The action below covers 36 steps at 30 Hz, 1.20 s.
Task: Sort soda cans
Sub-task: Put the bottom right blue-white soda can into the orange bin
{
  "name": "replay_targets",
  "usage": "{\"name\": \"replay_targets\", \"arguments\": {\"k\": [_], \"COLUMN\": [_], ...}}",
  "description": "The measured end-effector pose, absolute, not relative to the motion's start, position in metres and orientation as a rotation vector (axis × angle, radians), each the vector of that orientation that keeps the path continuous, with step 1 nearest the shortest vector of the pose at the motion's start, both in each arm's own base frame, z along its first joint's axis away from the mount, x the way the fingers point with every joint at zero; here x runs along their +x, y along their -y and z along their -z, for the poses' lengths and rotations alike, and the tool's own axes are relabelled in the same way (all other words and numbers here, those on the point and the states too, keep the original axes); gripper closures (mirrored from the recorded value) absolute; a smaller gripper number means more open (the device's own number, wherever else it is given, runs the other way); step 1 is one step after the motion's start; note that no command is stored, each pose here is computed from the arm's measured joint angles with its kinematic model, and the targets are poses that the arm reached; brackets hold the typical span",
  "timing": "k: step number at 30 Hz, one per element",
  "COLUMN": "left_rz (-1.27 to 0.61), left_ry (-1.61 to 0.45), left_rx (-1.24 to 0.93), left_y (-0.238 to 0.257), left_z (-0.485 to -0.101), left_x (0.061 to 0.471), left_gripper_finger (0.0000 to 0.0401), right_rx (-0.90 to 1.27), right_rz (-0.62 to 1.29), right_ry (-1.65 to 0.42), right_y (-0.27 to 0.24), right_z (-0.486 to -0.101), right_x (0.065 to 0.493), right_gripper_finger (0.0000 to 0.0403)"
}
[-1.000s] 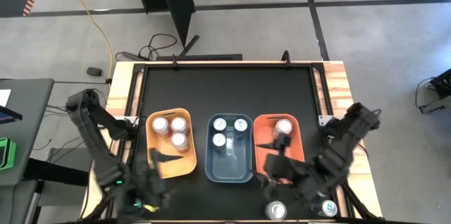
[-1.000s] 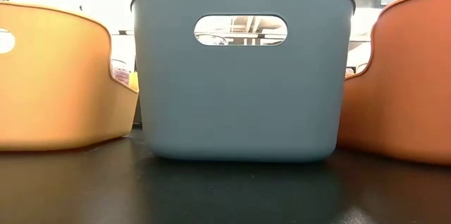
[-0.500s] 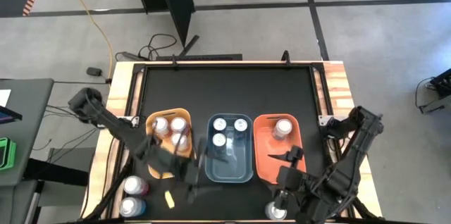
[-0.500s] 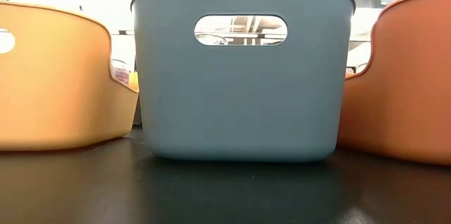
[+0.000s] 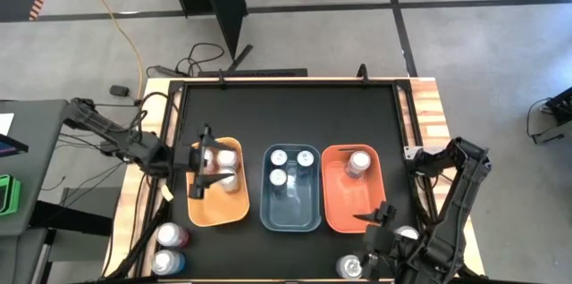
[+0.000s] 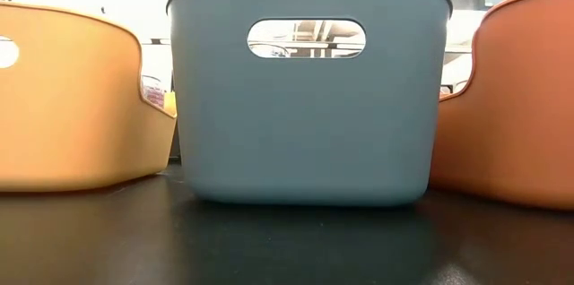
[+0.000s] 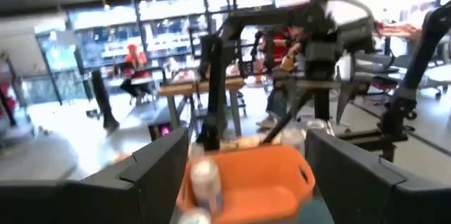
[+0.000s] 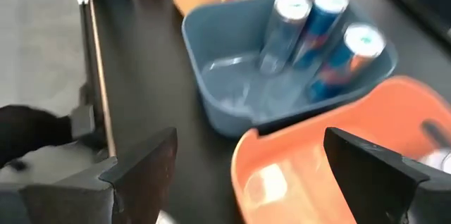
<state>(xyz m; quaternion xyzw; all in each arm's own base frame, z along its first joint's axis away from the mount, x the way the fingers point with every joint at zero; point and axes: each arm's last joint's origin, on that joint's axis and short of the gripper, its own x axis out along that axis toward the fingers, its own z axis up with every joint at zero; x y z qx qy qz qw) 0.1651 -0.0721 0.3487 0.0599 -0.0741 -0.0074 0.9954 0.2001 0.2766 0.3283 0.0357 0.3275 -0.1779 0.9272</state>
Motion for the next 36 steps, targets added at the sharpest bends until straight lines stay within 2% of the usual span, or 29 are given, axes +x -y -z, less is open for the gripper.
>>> {"name": "replay_targets", "arguments": {"k": [5,12,18,22,36], "left_rz": [-0.027,-0.026,0.008,0.029,0.078], "left_ry": [0.151,0.181,0.184,0.184,0.174], "left_rx": [0.002,-0.099,-0.104,-0.103,-0.096], "left_y": [0.055,0.045,0.046,0.048,0.054], "left_z": [-0.292,-0.256,-0.254,-0.254,-0.253], "left_x": [0.135,0.116,0.115,0.114,0.112], "left_gripper_finger": [0.0124,0.0125,0.0125,0.0125,0.0125], "right_rx": [0.206,0.428,0.447,0.444,0.487], "right_rz": [0.302,0.168,0.238,0.278,0.353], "right_ry": [-0.788,-0.874,-1.039,-1.072,-1.165], "right_y": [-0.284,-0.302,-0.314,-0.316,-0.306], "right_z": [-0.325,-0.322,-0.285,-0.27,-0.26], "right_x": [0.201,0.209,0.22,0.229,0.243], "right_gripper_finger": [0.003,0.003,0.003,0.003,0.003]}}
